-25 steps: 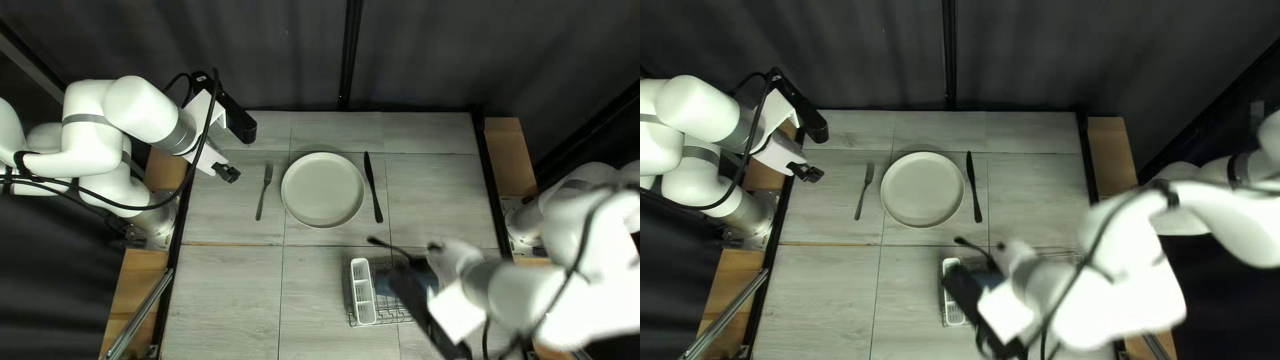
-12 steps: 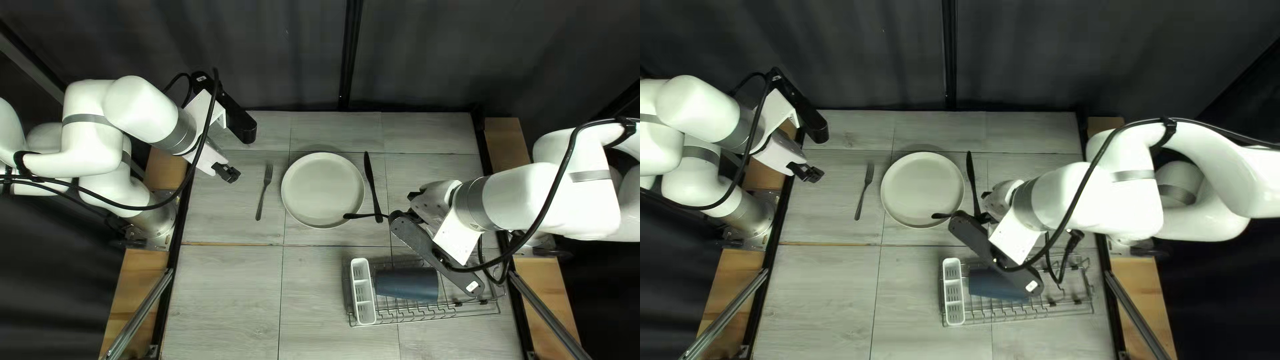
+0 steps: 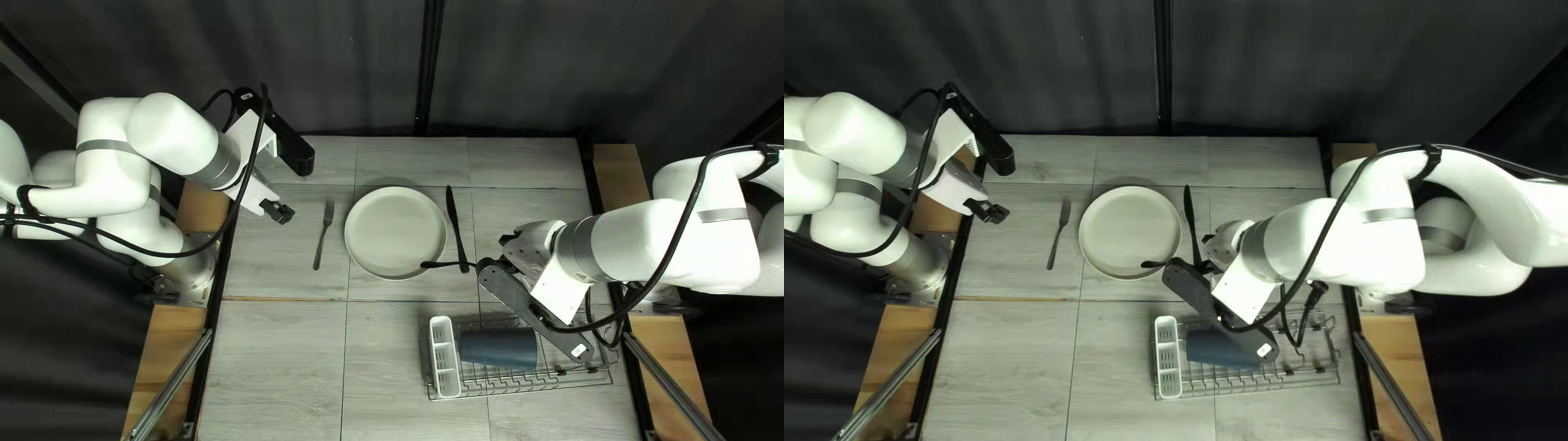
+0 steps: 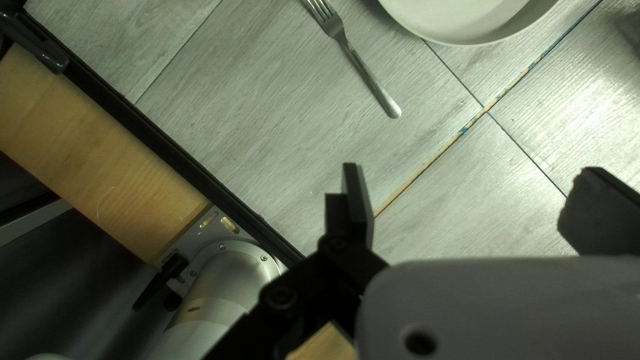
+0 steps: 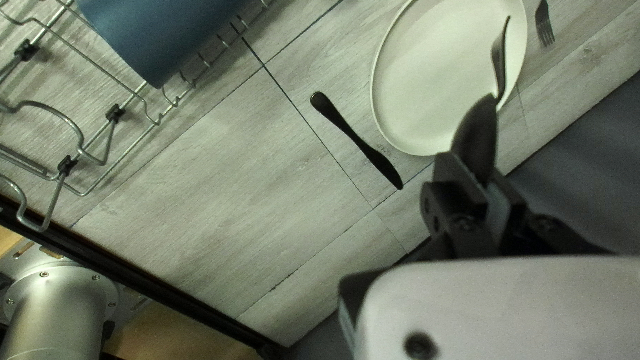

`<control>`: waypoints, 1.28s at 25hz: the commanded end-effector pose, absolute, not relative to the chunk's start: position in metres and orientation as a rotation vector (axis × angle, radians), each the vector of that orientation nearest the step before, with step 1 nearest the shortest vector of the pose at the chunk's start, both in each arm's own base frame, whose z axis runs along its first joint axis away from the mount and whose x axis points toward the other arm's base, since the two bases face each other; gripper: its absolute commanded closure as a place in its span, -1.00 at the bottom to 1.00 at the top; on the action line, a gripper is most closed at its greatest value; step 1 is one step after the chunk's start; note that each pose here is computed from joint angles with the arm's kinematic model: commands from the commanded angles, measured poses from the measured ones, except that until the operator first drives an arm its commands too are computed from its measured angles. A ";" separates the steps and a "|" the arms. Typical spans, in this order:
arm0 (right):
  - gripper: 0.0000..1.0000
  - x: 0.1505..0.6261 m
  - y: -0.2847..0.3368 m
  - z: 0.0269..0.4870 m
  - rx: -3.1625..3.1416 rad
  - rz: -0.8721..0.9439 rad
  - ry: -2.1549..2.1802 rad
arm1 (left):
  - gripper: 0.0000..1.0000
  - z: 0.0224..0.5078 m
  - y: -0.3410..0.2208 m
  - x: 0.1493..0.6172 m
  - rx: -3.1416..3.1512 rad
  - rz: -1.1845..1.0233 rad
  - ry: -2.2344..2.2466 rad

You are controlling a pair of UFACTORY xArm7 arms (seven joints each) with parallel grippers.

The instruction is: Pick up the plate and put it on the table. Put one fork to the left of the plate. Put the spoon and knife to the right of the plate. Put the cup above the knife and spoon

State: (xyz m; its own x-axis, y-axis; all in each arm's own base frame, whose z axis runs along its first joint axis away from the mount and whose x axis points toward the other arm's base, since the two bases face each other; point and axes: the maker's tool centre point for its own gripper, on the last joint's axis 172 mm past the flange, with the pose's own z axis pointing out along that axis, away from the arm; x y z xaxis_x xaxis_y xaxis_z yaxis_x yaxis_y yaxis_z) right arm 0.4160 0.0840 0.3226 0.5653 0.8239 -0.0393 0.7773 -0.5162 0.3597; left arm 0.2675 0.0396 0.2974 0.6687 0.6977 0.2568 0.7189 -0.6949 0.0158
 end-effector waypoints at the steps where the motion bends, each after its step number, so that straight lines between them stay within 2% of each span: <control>1: 1.00 0.416 0.084 0.323 2.465 0.194 1.310 | -1.00 0.297 0.040 0.267 -2.790 -0.374 -1.187; 6: 1.00 0.416 0.084 0.323 2.465 0.194 1.310 | -1.00 0.297 0.040 0.267 -2.790 -0.374 -1.187; 12: 1.00 0.415 0.019 0.335 2.375 0.292 1.476 | -1.00 0.297 0.040 0.267 -2.790 -0.374 -1.187; 17: 1.00 0.400 0.013 0.344 2.299 0.335 1.601 | -1.00 0.297 0.040 0.267 -2.790 -0.374 -1.187; 27: 1.00 0.400 -0.012 0.332 2.212 0.369 1.731 | -1.00 0.297 0.040 0.267 -2.790 -0.374 -1.187; 29: 1.00 0.400 -0.012 0.332 2.212 0.369 1.731 | -1.00 0.302 0.042 0.274 -2.795 -0.417 -1.187; 32: 1.00 0.400 -0.012 0.332 2.212 0.369 1.731 | -1.00 0.319 0.039 0.312 -2.807 -0.561 -1.059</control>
